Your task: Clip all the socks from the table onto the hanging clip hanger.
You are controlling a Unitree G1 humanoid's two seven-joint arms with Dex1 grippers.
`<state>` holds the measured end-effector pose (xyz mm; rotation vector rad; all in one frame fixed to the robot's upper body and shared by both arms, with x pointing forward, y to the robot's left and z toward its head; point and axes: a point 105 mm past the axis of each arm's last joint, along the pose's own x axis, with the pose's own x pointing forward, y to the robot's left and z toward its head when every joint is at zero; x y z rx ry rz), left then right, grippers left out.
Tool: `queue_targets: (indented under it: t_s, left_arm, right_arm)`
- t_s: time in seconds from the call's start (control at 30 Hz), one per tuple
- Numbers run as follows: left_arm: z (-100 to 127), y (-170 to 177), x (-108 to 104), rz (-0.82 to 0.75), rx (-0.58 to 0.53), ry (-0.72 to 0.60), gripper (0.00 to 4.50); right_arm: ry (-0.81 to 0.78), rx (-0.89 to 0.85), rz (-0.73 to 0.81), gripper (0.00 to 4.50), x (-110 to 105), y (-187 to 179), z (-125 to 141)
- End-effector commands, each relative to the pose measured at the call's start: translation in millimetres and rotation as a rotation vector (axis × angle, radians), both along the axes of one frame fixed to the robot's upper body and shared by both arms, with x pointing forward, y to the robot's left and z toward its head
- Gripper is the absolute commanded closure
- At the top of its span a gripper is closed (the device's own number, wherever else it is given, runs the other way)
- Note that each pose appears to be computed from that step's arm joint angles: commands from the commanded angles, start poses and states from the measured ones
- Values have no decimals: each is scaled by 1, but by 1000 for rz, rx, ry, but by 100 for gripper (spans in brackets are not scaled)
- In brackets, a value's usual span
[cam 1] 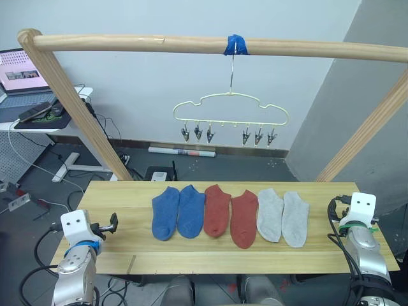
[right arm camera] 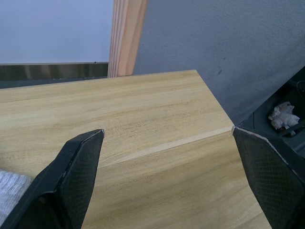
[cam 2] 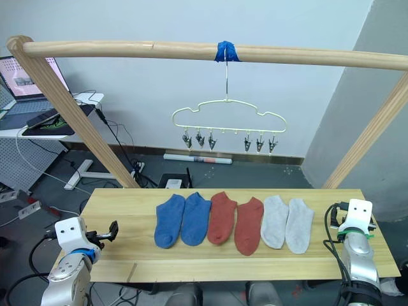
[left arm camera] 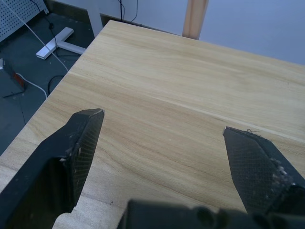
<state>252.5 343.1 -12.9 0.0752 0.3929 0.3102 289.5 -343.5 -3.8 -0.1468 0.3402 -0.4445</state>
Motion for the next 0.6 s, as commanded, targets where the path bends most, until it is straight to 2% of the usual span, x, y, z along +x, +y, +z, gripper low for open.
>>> queue_targets:
  t_s: [0.03, 0.27, 0.4, 0.6]
  left_arm:
    - [12, 7, 1, 17, 31, -30, 5]
    - [14, 10, 1, 28, 49, -34, 5]
    - [24, 6, 4, -14, 88, -64, 5]
    - [40, -3, 6, -57, 71, -121, 5]
  right_arm:
    - [-46, -38, 3, 0, 5, -5, 15]
    - [-50, -40, 5, 0, 5, -3, 15]
    - [-65, -55, 116, 0, 15, 11, 23]
    - [-97, -74, 273, 0, 25, 32, 39]
